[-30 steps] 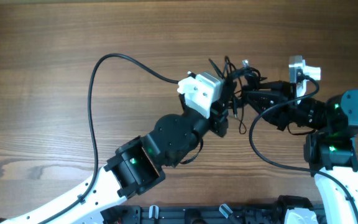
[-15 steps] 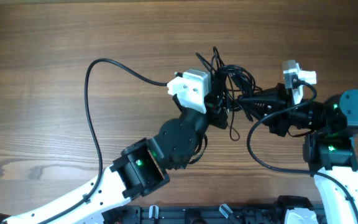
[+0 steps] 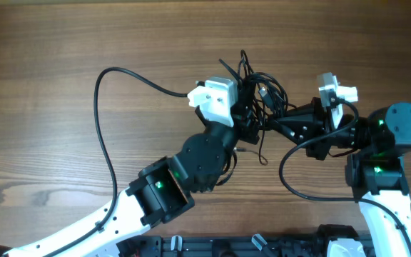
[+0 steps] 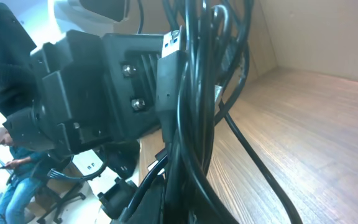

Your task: Untangle cables

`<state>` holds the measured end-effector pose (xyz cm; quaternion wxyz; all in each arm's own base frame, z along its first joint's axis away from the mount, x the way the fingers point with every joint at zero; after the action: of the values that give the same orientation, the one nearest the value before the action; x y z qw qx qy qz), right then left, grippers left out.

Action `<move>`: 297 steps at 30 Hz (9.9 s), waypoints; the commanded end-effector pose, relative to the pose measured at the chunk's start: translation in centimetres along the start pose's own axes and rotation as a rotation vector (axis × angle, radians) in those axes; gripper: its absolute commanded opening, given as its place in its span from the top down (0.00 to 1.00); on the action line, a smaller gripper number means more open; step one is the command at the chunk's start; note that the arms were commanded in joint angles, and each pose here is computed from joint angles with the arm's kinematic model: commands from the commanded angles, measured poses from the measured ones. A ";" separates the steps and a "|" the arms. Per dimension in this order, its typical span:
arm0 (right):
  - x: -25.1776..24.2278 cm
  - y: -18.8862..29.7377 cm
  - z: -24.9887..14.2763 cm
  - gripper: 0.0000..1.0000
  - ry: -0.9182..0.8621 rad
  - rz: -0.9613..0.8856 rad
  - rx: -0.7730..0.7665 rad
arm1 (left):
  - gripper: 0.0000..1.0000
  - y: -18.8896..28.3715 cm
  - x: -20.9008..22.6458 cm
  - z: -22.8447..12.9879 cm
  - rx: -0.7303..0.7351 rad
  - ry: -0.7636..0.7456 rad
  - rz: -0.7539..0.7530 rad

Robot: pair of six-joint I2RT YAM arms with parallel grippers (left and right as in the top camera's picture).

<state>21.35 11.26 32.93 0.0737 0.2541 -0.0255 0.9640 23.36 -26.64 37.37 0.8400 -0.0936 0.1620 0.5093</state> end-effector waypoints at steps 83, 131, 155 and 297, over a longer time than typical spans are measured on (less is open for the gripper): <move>-5.5 1.1 -0.1 0.00 -0.357 -0.391 -0.212 | 0.97 0.3 -0.6 -2.6 0.156 -0.244 -0.063; 6.6 4.1 3.8 0.00 0.242 -0.710 0.152 | 0.96 4.3 -5.4 -2.4 0.184 -0.501 -0.607; 7.6 3.6 1.4 0.96 0.284 -0.596 0.263 | 0.58 4.1 -6.1 -1.2 0.106 -0.495 -0.623; -1.7 5.9 0.3 0.96 -0.107 -0.922 0.387 | 0.96 -0.2 10.7 8.1 0.325 0.754 -0.534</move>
<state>21.78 6.11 32.98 0.4160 0.2932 0.2451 0.8252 29.27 -18.24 39.38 0.8225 -0.1560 0.5223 0.1626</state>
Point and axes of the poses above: each gripper's point midway between its finger pads, its own y axis back along the fingers, its own x axis along the line the jaws close on, z = x × y, the point moved 5 cm from there along y, back along the fingers, and after that the axes turned 4 degrees about -y, right-handed, at the moved point
